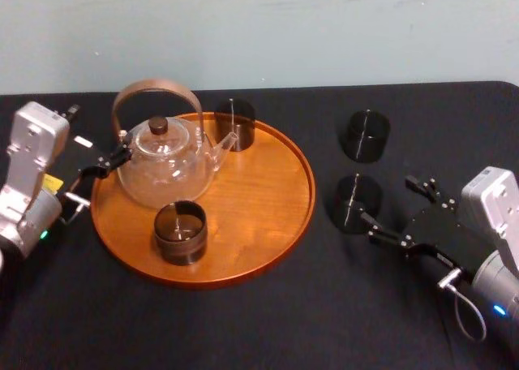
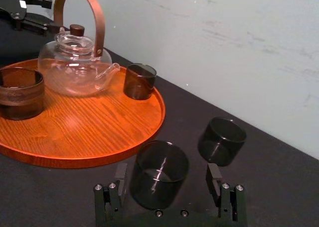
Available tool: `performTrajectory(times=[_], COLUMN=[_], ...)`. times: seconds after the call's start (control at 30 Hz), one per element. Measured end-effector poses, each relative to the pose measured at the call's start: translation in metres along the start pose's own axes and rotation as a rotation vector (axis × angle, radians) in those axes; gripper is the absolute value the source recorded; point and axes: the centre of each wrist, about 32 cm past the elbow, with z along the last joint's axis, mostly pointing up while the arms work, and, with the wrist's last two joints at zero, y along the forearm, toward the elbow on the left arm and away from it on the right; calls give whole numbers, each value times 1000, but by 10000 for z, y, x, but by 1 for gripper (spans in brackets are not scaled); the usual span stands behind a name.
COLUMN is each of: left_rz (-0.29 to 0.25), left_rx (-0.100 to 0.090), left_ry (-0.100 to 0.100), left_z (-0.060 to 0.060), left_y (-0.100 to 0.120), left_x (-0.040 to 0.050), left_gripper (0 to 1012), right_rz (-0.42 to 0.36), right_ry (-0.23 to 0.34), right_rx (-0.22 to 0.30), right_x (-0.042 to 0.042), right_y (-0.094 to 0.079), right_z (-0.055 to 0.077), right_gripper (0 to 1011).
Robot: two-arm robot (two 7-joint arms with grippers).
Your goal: Pick up the glass from the table and place it on the tray.
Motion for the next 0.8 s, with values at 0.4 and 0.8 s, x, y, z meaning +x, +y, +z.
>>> performTrajectory(times=[0.4,0.8], left_rz=[0,0], left_rx=[0,0], left_ry=[0,0], left_z=[0,0], left_y=[0,0], left_x=[0,0], left_gripper=[1010,1009], right_rz=[13,29], right_ry=[31,49], right_rx=[-42,-72], right_x=[18,51], right_y=[123,245], right_z=[-63,-123], right_gripper=[1002,1002])
